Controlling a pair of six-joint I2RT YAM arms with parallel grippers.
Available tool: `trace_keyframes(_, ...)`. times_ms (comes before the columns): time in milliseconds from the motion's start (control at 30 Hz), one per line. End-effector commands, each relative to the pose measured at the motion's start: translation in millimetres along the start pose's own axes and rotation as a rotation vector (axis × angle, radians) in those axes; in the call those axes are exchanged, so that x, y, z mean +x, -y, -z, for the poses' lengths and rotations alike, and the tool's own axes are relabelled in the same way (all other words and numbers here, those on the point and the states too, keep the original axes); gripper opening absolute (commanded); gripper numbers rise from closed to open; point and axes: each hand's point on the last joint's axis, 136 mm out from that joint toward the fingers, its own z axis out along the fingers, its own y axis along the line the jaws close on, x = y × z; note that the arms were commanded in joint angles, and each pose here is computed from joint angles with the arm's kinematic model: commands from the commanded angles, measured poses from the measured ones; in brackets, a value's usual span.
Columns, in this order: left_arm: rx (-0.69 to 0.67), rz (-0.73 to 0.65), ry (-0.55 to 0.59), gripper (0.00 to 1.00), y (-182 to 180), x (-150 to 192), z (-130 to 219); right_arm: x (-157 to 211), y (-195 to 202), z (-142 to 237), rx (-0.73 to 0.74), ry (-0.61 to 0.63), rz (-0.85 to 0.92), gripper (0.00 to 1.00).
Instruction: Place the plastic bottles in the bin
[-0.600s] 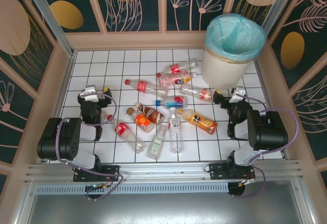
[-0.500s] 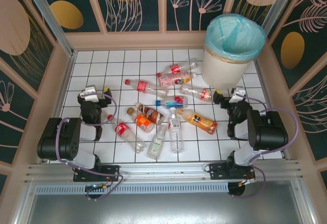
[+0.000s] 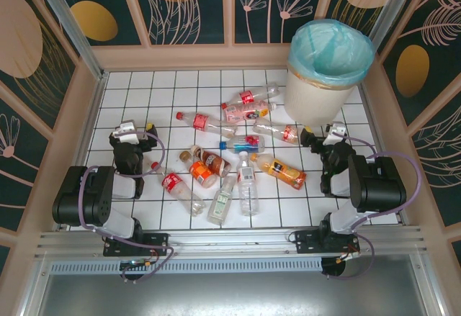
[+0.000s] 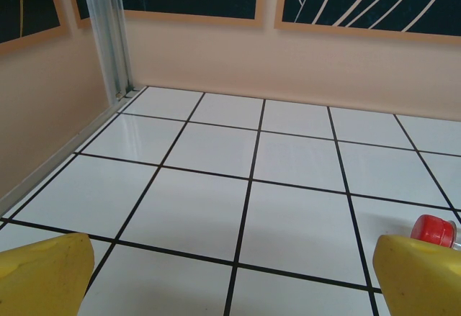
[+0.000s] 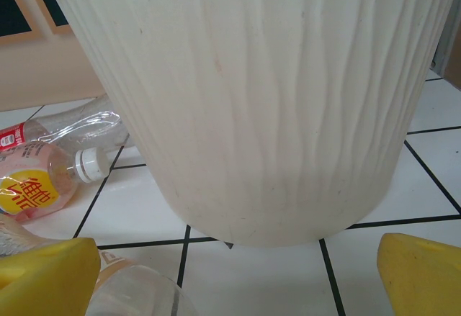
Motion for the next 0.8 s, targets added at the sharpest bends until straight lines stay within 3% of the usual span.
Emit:
trace_keyframes(0,0.017,-0.011,0.02,0.99,4,-7,-3,-15,0,-3,0.007,0.043,0.016,0.99)
trace_keyframes(233,0.018,-0.01,0.027,0.99,4,-9,-2,-16,7,0,0.047,0.057,0.002,0.99)
trace_keyframes(400,0.026,-0.013,0.025,0.98,6,-15,-1,-27,11,19,0.08,0.139,-0.008,0.99)
trace_keyframes(633,0.0,-0.007,0.037,0.99,1,-35,8,-54,12,45,0.116,0.221,-0.023,0.99)
trace_keyframes(767,-0.031,0.002,0.038,0.97,-3,-52,13,-65,12,55,0.135,0.203,-0.076,0.98)
